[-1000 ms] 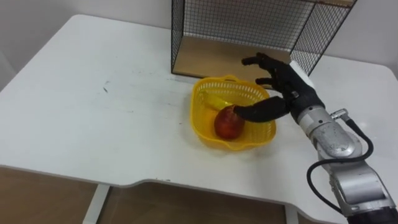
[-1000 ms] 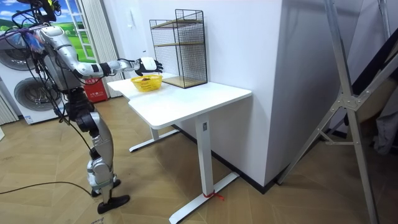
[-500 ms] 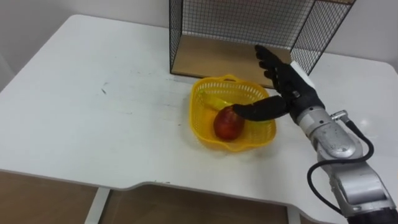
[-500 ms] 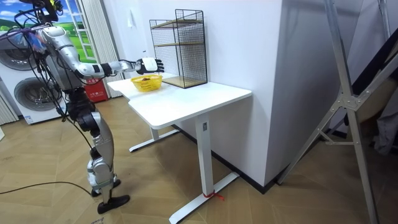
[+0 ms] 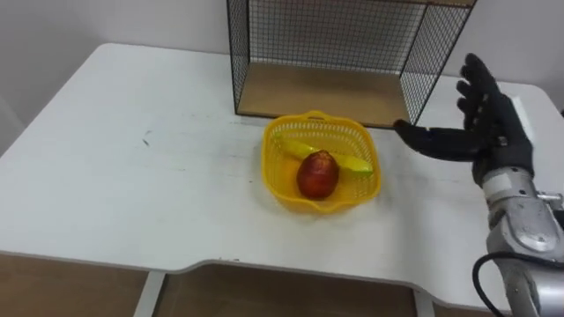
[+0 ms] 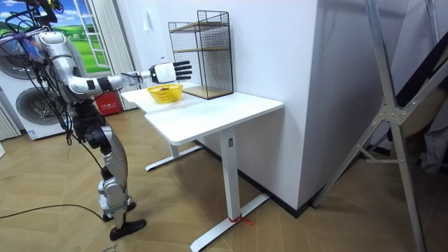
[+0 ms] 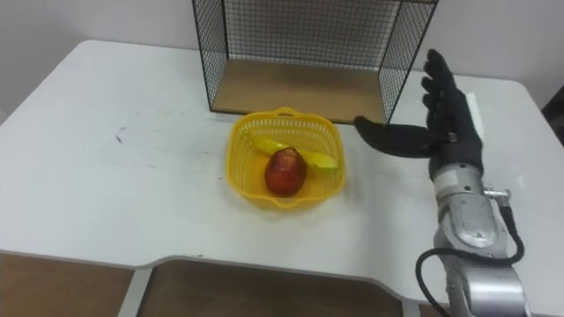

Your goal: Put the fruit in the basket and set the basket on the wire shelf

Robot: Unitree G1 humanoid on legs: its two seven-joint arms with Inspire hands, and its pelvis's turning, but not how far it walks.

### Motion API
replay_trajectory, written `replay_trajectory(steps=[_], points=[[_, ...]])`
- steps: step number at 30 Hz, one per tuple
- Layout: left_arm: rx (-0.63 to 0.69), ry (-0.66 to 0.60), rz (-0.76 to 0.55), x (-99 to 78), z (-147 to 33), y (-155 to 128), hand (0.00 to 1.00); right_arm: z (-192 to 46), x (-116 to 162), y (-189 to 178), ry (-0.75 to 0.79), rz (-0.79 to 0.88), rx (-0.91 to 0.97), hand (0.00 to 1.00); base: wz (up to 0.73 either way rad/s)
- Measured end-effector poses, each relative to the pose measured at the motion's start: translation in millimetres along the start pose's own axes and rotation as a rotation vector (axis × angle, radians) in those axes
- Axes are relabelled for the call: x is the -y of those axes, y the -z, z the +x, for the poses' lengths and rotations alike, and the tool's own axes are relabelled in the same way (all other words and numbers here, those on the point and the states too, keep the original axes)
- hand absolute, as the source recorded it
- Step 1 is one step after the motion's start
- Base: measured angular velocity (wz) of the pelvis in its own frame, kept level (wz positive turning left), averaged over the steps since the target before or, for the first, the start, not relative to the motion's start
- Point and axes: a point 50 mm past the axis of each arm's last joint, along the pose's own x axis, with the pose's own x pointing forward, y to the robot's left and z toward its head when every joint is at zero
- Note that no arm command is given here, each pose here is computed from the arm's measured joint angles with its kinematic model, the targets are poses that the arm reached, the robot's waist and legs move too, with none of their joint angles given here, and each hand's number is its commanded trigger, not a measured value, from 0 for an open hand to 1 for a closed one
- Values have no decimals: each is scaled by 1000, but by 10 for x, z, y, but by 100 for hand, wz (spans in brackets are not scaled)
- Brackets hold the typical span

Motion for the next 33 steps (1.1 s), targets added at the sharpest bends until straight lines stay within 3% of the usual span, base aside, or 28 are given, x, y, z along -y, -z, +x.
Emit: replay_trajectory(steps=[3,6,8,12,14,24,29,33], points=[[113,-151,-210,-180,-15,-332,0,-150,231,150,132,-3,-58,0,0],[276,-268,-332,-338,-107,-714,0,-251,380,220,219,-30,-87,0,0],[443,-403,-463,-503,-272,-1080,0,-364,507,258,308,-39,-101,0,-5],[649,-554,-609,-639,-595,-1495,0,-500,580,338,372,-76,-126,0,-7],[784,-618,-684,-746,-842,-1698,0,-534,579,363,396,-70,-136,0,-8],[1194,-771,-824,-909,-1600,-2073,0,-510,581,239,423,-48,-56,0,3],[1394,-737,-904,-918,-1970,-2153,0,-491,612,118,434,31,13,0,2],[1479,-679,-858,-817,-2067,-2207,0,-477,531,121,366,79,23,0,-1]])
